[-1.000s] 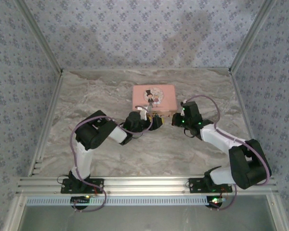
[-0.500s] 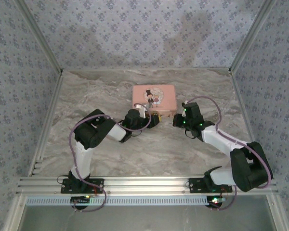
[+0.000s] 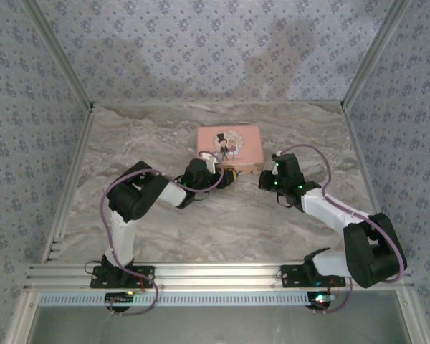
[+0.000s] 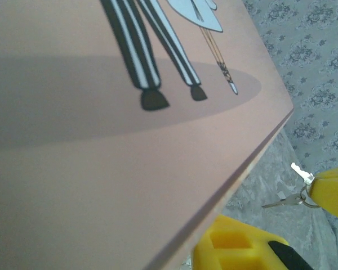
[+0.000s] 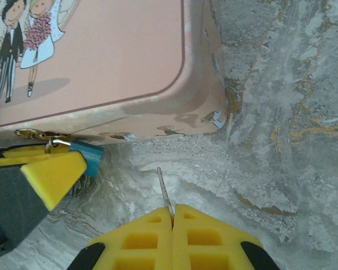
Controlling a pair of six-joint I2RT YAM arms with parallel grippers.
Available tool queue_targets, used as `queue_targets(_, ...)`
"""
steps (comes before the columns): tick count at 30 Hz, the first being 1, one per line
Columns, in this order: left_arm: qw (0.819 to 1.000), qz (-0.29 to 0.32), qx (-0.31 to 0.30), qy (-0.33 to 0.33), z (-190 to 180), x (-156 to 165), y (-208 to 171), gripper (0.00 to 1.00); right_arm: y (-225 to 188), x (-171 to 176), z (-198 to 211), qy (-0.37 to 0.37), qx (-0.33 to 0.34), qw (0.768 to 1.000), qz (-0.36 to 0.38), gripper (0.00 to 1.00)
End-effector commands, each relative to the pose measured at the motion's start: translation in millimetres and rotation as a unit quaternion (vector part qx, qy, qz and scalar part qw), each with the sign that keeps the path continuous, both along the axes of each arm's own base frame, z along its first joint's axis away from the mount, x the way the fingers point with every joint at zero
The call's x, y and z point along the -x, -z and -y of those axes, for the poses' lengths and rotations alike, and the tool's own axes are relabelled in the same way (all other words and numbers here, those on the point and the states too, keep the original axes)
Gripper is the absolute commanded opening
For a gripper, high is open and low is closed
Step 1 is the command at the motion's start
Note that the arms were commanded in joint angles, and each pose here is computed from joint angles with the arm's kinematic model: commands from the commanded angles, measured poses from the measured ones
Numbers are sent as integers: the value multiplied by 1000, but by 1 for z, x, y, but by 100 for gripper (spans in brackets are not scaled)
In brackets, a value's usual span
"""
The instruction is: Unlock the padlock with the key
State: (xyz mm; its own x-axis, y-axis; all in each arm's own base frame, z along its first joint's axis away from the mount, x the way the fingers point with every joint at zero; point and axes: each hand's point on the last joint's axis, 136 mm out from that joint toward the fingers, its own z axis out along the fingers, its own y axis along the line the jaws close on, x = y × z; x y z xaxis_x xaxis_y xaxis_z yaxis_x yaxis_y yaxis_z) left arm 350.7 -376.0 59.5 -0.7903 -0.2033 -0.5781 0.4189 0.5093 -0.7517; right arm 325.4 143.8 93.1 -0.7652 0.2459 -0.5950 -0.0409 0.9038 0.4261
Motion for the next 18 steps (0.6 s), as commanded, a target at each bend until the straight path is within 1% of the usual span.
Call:
queue_targets(1, 996, -78, -37, 5, -14, 13, 29, 22, -4, 2, 2, -3, -6, 1000, 7, 0)
queue_targets(3, 995, -84, -50, 7, -16, 16, 31, 33, -2, 2, 4, 0, -6, 1000, 5, 0)
queue_targets(5, 995, -82, -55, 6, -18, 17, 32, 40, -2, 2, 5, 2, -7, 1000, 5, 0)
queue_targets(7, 996, -72, -44, 3, -19, 16, 29, 46, -1, 2, 5, 3, -8, 1000, 4, 0)
queue_targets(12, 998, -51, -19, 11, -8, 12, 23, 53, -2, 3, 6, 5, -8, 1000, 5, 0)
queue_targets(18, 999, -28, -4, 24, 7, 11, 17, 60, -3, 5, 9, 7, -5, 1000, 8, 0)
